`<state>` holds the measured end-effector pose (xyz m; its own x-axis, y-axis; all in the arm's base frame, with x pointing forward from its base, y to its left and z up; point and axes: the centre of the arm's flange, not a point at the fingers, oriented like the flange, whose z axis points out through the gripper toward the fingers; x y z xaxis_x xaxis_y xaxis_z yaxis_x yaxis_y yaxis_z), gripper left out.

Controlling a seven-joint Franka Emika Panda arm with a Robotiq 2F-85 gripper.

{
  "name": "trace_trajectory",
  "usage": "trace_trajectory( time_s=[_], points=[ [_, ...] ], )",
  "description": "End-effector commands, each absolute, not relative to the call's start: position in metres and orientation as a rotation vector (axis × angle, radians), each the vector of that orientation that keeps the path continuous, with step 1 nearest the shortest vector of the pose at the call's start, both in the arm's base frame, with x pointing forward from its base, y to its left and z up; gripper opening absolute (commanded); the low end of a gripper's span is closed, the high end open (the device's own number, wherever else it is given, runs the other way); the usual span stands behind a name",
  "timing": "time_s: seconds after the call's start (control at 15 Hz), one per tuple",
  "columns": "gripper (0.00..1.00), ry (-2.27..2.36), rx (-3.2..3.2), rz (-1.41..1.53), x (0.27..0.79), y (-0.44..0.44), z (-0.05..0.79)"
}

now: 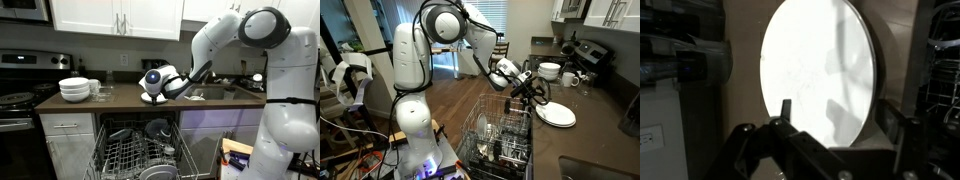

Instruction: Put the plates near each other in the dishwasher

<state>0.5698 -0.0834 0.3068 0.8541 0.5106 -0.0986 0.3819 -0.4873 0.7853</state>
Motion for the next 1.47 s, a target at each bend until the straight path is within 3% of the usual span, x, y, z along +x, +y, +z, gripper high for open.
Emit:
trace_trajectory(
  time_s=[0.0,0.47,0.6,0.67,0.73,0.8,1.0,1.2,1.4],
  points=[
    [0.89,0.642,2.083,0.193,0.578,-0.081,0.299],
    [0.88,0.677,2.001,0.181,0.580,-0.072,0.294],
    [0.92,0.679,2.000,0.171,0.580,-0.071,0.295],
    [0.88,0.678,1.999,0.168,0.580,-0.071,0.295],
    [0.67,0.681,1.999,0.168,0.580,-0.071,0.296],
    [0.66,0.680,1.997,0.168,0.580,-0.071,0.296],
    [0.46,0.679,1.998,0.168,0.580,-0.072,0.296],
    [0.62,0.678,2.000,0.164,0.581,-0.073,0.295],
    [0.69,0.679,2.003,0.162,0.581,-0.074,0.292]
  ],
)
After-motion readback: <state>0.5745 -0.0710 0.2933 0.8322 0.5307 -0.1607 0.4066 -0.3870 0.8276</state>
